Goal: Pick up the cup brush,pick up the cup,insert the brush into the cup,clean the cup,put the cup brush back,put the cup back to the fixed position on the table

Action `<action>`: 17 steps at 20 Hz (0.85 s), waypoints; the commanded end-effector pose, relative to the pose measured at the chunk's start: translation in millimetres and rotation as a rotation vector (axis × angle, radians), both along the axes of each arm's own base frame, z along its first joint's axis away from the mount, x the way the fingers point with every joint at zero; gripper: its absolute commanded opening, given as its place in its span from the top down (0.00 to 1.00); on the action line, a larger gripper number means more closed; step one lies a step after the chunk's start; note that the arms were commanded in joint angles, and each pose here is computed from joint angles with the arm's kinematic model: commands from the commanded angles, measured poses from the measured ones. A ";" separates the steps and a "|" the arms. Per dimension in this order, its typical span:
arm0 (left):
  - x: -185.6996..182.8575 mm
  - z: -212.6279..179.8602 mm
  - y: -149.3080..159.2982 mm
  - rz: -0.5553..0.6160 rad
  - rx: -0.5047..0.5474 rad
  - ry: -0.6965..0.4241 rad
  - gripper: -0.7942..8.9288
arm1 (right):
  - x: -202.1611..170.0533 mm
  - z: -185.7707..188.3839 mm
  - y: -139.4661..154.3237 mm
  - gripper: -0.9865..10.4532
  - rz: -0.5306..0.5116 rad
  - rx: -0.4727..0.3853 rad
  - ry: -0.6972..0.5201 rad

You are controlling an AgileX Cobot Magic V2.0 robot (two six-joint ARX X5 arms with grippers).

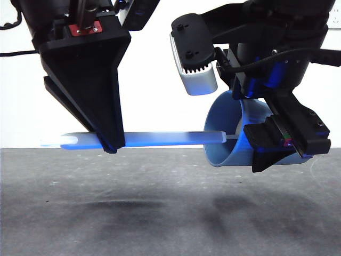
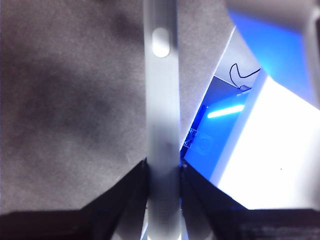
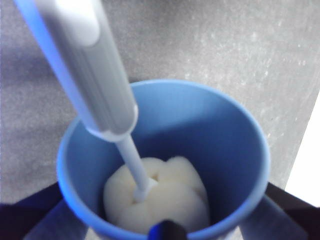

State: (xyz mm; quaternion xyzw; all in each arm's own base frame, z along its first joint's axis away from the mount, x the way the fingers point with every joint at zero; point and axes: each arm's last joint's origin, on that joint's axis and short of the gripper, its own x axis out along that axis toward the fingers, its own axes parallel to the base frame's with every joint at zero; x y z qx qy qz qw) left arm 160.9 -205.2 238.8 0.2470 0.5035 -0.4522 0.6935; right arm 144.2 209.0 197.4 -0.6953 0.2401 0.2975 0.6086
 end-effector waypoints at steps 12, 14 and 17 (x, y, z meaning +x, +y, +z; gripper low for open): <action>-13.8 15.9 33.1 0.094 0.205 -0.090 0.93 | -0.2 5.1 -4.6 0.93 -0.153 0.120 -0.018; -17.9 21.7 41.6 0.107 0.223 -0.098 0.93 | 0.0 8.3 -6.4 0.93 -0.177 0.133 -0.043; -24.8 31.4 54.1 0.123 0.219 -0.102 0.93 | 3.0 13.3 -11.4 0.93 -0.209 0.148 -0.070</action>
